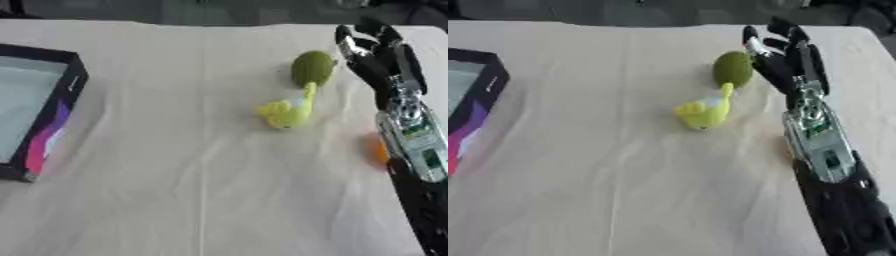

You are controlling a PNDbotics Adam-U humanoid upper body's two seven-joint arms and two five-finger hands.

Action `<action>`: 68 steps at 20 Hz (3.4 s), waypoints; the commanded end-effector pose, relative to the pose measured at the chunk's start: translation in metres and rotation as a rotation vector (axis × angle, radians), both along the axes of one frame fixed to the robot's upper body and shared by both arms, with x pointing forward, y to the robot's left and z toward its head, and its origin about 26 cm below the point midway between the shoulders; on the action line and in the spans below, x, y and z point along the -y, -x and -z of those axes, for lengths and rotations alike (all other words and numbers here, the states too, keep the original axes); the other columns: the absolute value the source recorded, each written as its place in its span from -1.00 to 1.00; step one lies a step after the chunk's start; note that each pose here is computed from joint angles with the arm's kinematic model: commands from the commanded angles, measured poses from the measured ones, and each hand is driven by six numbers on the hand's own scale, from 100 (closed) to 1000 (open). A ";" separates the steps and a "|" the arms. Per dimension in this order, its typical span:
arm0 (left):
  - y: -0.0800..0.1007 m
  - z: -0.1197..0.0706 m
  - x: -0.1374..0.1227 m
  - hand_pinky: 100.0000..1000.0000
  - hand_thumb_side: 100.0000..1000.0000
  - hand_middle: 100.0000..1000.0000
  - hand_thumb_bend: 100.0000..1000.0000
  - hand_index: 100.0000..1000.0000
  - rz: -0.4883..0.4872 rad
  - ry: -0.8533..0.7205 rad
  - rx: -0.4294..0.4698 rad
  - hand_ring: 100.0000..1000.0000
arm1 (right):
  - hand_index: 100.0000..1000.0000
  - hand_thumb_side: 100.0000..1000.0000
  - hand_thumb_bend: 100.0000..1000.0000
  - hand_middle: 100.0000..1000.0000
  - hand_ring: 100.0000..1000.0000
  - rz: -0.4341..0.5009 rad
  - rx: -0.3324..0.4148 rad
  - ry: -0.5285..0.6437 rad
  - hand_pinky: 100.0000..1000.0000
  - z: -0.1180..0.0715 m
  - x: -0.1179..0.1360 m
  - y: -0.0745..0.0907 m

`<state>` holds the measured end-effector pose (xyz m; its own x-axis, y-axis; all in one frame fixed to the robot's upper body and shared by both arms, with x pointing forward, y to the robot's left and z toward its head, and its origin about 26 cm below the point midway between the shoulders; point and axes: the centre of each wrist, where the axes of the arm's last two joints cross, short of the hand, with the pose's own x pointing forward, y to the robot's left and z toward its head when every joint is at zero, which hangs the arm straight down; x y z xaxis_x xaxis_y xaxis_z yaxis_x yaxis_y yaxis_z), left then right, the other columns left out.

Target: Pick up the objects with one hand, pass them to the other hand, and then place them into the box on the other side of the table.

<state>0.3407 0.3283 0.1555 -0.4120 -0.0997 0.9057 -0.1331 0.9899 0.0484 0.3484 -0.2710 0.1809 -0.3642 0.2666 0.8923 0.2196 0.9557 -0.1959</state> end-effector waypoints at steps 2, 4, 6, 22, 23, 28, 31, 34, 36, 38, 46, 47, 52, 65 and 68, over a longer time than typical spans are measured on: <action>0.002 -0.014 -0.006 0.64 0.05 0.46 0.26 0.55 -0.009 -0.037 0.033 0.44 | 0.76 -0.29 -0.48 0.66 0.67 -0.006 0.010 0.126 0.66 -0.032 0.013 -0.010; 0.003 -0.013 -0.008 0.64 0.05 0.46 0.26 0.55 -0.013 -0.042 0.028 0.44 | 0.78 -0.28 -0.46 0.68 0.68 -0.011 -0.008 0.215 0.67 -0.046 0.020 -0.016; 0.004 -0.012 -0.010 0.64 0.05 0.45 0.26 0.55 -0.019 -0.050 0.023 0.44 | 0.79 -0.28 -0.37 0.70 0.70 -0.013 -0.039 0.342 0.68 -0.064 0.032 -0.020; 0.008 -0.010 -0.022 0.64 0.05 0.45 0.27 0.54 -0.049 -0.108 -0.003 0.44 | 0.79 -0.25 0.11 0.72 0.75 -0.141 -0.462 0.862 0.72 -0.111 0.112 0.018; 0.009 -0.010 -0.023 0.64 0.05 0.45 0.27 0.54 -0.050 -0.110 -0.004 0.44 | 0.79 -0.24 0.12 0.72 0.76 -0.154 -0.483 0.874 0.72 -0.108 0.115 0.021; 0.009 -0.009 -0.025 0.64 0.05 0.45 0.27 0.54 -0.056 -0.113 -0.008 0.44 | 0.78 -0.22 0.13 0.72 0.76 -0.211 -0.583 0.910 0.73 -0.087 0.131 0.032; 0.010 -0.009 -0.025 0.63 0.05 0.45 0.27 0.54 -0.058 -0.114 -0.007 0.44 | 0.78 -0.23 0.14 0.71 0.76 -0.228 -0.615 0.925 0.73 -0.078 0.135 0.036; 0.010 -0.009 -0.026 0.63 0.05 0.45 0.27 0.54 -0.062 -0.115 -0.008 0.44 | 0.78 -0.24 0.15 0.70 0.76 -0.232 -0.637 0.932 0.73 -0.068 0.138 0.041; 0.010 -0.009 -0.027 0.63 0.05 0.45 0.27 0.54 -0.064 -0.115 -0.007 0.44 | 0.77 -0.26 0.16 0.71 0.76 -0.237 -0.653 0.947 0.73 -0.063 0.139 0.043; 0.010 -0.009 -0.026 0.63 0.05 0.45 0.27 0.54 -0.062 -0.115 -0.006 0.44 | 0.78 -0.32 0.20 0.71 0.76 -0.249 -0.668 0.957 0.74 -0.059 0.140 0.044; 0.010 -0.008 -0.026 0.63 0.05 0.45 0.27 0.54 -0.061 -0.115 -0.009 0.44 | 0.78 -0.36 0.15 0.72 0.77 -0.329 -0.750 0.959 0.74 -0.042 0.147 0.044; 0.010 -0.008 -0.026 0.63 0.05 0.45 0.27 0.54 -0.061 -0.116 -0.010 0.44 | 0.78 -0.36 0.15 0.72 0.77 -0.339 -0.757 0.955 0.74 -0.040 0.148 0.044; 0.010 -0.008 -0.026 0.63 0.04 0.45 0.27 0.54 -0.060 -0.116 -0.014 0.44 | 0.78 -0.47 0.18 0.72 0.77 -0.396 -0.789 0.935 0.74 -0.031 0.150 0.045; 0.010 -0.008 -0.021 0.63 0.05 0.45 0.28 0.54 -0.047 -0.105 -0.006 0.44 | 0.78 -0.44 0.12 0.68 0.75 -0.383 -0.858 0.946 0.73 0.004 0.148 0.037; 0.011 -0.007 -0.020 0.63 0.04 0.45 0.28 0.54 -0.044 -0.102 -0.008 0.44 | 0.78 -0.48 0.01 0.68 0.74 -0.358 -0.864 0.971 0.72 0.011 0.147 0.035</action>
<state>0.3316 0.3479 0.1526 -0.3726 -0.1969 0.9069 -0.1749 0.9746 0.1397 0.3124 -0.4138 0.1603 0.0334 0.9107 0.4118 -0.5707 0.3556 -0.7401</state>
